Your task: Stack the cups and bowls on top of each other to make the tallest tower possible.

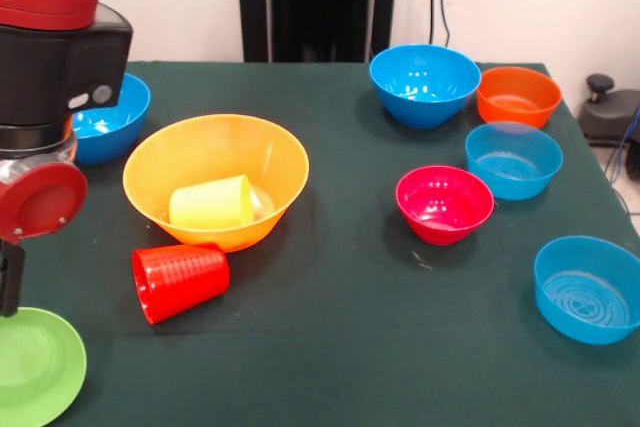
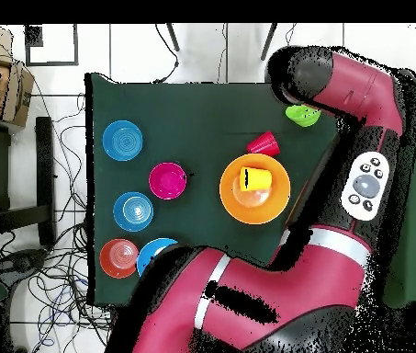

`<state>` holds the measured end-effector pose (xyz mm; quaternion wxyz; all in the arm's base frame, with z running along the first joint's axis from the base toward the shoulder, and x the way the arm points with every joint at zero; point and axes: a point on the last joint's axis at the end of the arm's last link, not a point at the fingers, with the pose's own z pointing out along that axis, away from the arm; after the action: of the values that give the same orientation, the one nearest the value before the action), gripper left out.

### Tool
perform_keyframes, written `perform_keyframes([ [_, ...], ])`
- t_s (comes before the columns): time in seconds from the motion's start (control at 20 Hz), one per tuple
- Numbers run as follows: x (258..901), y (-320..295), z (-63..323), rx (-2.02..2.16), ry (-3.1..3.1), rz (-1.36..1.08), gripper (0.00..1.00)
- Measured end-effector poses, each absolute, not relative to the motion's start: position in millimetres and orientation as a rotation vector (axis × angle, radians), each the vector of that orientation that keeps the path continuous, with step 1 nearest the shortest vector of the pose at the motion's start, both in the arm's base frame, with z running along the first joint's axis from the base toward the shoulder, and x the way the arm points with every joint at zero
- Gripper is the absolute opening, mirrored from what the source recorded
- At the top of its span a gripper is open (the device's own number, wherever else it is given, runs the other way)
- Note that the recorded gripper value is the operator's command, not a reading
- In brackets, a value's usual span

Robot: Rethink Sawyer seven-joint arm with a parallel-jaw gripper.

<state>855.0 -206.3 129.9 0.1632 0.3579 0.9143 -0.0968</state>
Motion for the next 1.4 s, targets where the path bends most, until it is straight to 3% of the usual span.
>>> perform_keyframes([
  [0.55, 851.3, -196.4, 106.2, 1.014, 2.641, -0.279, 1.0],
  [1.4, 850.7, -196.1, 103.9, 1.015, 2.643, -0.279, 1.0],
])
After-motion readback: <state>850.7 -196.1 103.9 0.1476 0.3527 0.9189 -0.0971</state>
